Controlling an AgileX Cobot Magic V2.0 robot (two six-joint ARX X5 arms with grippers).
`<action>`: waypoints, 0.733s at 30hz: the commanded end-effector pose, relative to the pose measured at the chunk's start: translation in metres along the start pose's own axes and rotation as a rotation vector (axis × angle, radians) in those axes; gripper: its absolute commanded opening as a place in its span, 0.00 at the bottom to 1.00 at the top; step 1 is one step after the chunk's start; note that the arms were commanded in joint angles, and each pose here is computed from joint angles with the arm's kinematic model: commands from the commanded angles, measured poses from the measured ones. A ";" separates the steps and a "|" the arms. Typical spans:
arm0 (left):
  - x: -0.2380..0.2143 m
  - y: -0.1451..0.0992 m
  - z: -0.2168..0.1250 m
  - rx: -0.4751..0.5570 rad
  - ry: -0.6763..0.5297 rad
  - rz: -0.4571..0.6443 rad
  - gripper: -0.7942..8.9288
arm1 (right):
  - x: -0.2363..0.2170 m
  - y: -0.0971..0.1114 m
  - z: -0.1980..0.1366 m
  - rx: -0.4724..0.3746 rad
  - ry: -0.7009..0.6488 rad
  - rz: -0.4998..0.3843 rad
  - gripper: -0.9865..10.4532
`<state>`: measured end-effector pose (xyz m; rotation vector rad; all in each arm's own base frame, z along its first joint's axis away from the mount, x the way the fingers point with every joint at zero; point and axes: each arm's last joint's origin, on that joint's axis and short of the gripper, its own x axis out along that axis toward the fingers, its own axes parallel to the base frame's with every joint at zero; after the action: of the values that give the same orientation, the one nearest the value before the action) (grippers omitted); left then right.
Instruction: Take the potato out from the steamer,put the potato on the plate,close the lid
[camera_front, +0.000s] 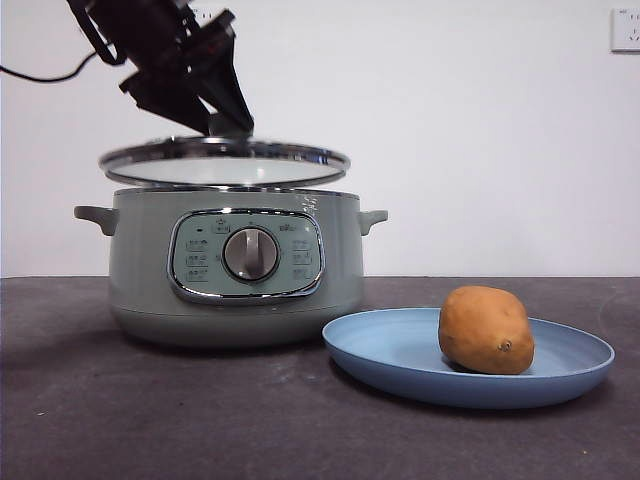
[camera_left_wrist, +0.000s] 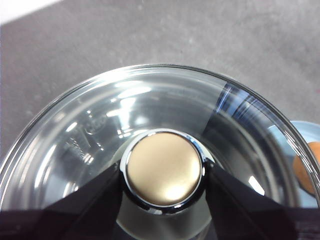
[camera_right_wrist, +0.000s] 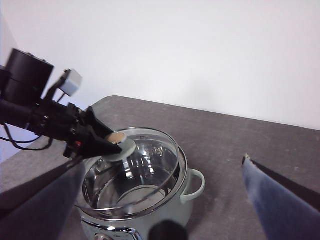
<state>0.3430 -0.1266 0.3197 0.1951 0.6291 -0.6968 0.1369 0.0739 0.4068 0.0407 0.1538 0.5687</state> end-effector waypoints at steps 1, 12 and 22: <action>-0.001 0.001 0.008 0.042 -0.060 0.004 0.07 | 0.000 0.000 0.000 0.012 -0.004 0.003 0.64; 0.020 0.004 0.001 0.037 -0.023 -0.002 0.07 | 0.000 0.000 -0.001 0.013 0.008 0.002 0.64; 0.022 0.003 0.000 0.035 -0.009 0.002 0.07 | 0.000 0.000 -0.002 0.010 0.018 0.001 0.64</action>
<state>0.3560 -0.1355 0.3018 0.2302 0.6348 -0.7019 0.1366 0.0737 0.4048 0.0370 0.1752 0.5676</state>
